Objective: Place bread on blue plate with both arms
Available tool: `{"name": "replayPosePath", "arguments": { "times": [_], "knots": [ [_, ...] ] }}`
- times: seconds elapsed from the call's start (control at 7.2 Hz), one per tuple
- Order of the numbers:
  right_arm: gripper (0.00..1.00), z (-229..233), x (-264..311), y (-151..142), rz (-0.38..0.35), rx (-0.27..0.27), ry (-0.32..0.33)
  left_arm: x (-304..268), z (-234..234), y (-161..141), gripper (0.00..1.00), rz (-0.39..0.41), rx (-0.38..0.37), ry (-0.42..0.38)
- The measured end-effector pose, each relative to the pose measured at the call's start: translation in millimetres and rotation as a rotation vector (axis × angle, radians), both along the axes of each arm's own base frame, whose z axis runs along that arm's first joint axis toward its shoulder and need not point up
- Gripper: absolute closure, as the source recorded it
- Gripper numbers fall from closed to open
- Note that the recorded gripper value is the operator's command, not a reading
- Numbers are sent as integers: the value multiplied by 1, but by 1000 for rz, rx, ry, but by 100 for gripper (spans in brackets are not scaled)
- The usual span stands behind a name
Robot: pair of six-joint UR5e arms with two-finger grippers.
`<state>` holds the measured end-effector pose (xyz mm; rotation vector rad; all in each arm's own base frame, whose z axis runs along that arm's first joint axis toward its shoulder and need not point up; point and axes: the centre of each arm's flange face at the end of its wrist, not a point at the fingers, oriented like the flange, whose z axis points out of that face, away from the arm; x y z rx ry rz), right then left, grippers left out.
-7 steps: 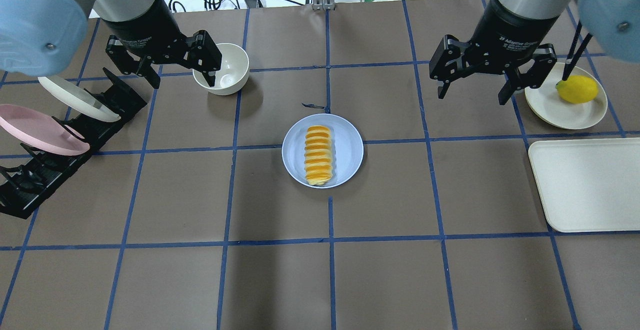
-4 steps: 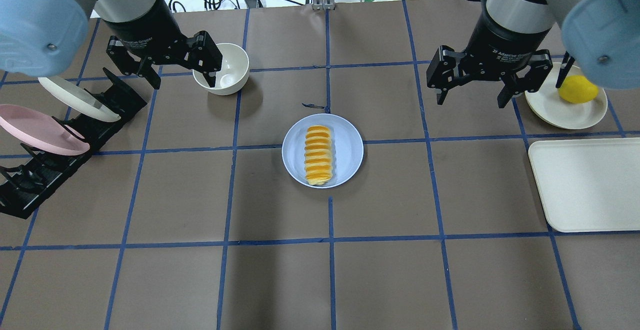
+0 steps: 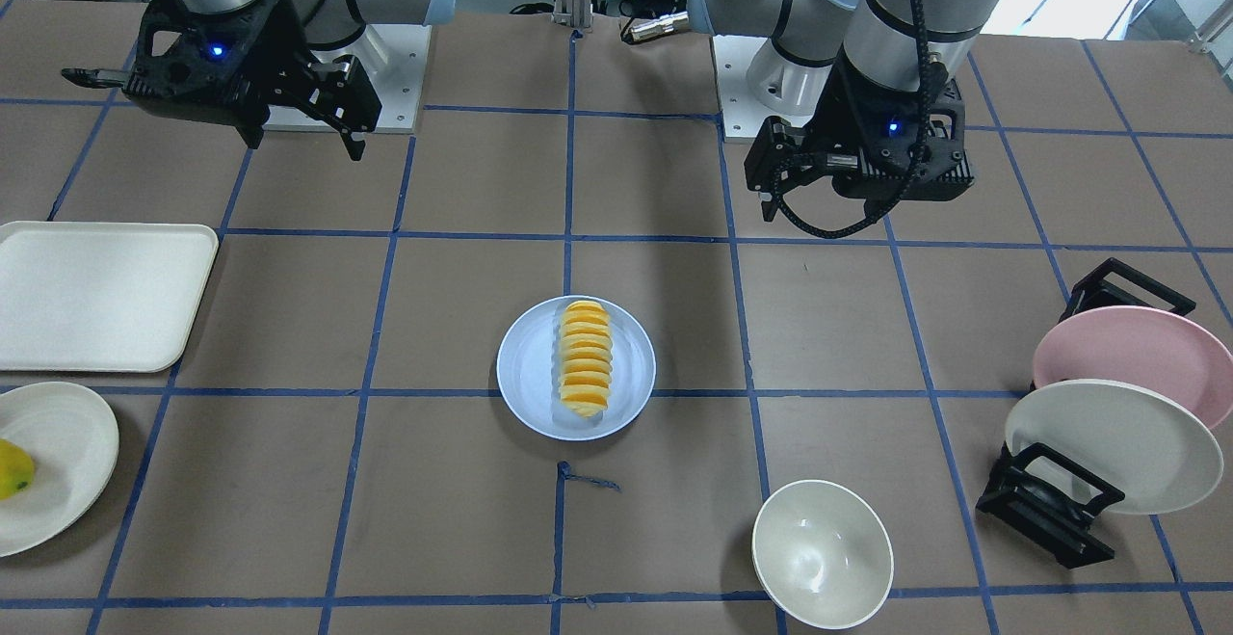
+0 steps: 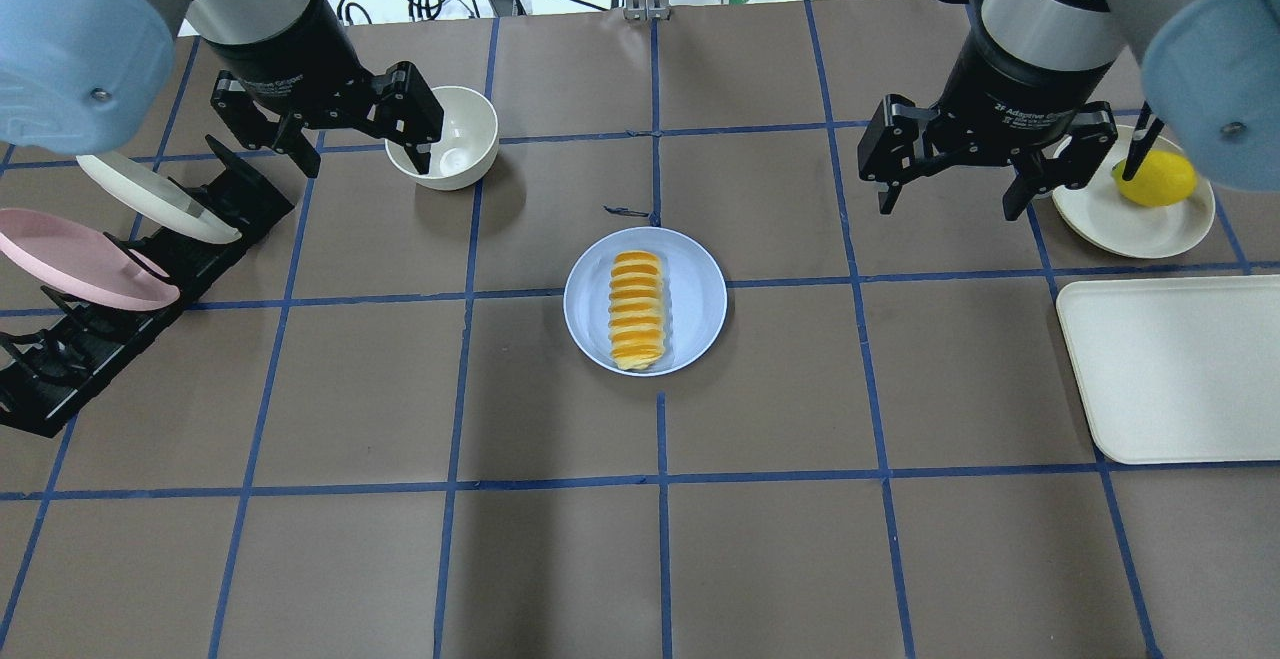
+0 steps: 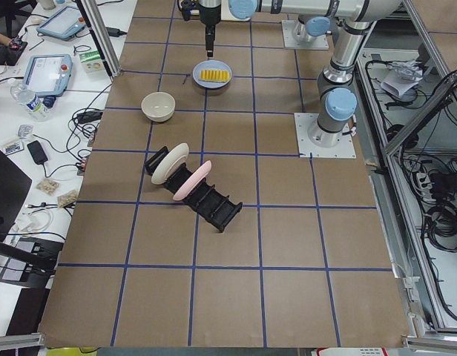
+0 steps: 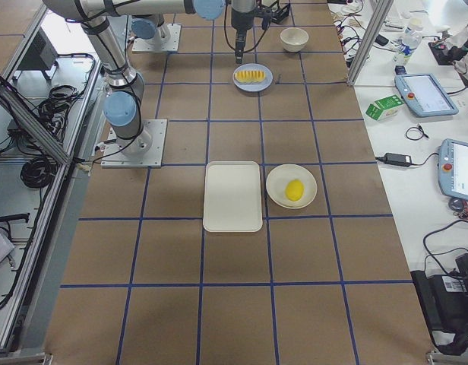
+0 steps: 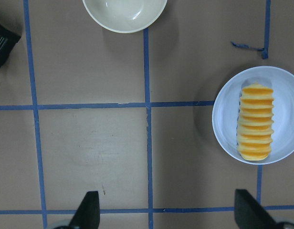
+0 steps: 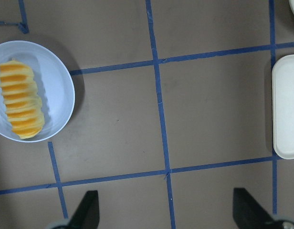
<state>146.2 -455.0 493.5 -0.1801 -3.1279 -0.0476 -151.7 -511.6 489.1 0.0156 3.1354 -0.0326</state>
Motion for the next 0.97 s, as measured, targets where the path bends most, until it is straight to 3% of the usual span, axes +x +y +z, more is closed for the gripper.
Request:
{"name": "replayPosePath", "arguments": {
  "times": [0.97],
  "knots": [
    [0,-3,-5,-3,-9,11,-7,0,0,0,0,0,0,0]
  ]
}}
